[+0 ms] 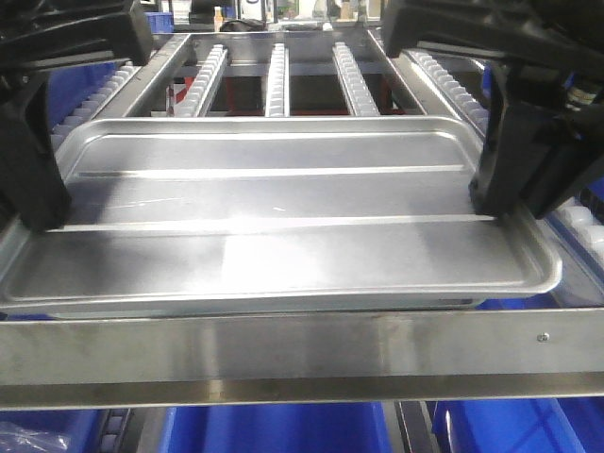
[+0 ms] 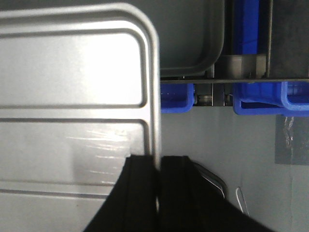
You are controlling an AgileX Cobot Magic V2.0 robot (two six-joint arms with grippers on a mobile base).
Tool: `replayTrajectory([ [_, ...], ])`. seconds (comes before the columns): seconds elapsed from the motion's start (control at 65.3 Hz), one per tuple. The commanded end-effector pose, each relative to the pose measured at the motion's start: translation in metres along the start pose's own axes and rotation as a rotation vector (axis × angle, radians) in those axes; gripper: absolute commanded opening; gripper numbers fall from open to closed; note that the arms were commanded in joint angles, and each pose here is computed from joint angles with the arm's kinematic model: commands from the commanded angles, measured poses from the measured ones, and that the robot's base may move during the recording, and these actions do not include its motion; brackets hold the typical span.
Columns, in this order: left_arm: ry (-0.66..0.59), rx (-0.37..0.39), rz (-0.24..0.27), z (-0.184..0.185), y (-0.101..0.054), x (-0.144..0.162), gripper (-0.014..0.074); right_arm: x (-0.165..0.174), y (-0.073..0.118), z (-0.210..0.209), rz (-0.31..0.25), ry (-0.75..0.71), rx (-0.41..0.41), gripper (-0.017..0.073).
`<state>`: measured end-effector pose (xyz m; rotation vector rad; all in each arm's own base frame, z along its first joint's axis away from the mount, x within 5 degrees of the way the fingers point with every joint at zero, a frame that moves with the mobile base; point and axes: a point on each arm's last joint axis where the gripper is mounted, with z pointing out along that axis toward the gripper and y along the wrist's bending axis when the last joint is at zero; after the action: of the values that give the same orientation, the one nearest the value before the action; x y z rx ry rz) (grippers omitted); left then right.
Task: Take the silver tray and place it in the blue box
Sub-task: 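Lift the silver tray off the rollers with both grippers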
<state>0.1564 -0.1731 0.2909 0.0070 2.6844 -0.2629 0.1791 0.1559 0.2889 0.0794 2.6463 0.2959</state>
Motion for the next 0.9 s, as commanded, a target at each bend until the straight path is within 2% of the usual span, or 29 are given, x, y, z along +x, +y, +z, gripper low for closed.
replayTrajectory([
  [0.0,-0.062,0.042,0.010,-0.0141,-0.0018,-0.0058,-0.0013,-0.0091,0.0008,-0.0144,-0.013,-0.079,-0.034,0.0058],
  [0.889,-0.062,0.042,0.010,-0.0141,-0.0018,-0.0058,-0.0013,-0.0091,0.0008,-0.0144,-0.013,-0.079,-0.034,0.0058],
])
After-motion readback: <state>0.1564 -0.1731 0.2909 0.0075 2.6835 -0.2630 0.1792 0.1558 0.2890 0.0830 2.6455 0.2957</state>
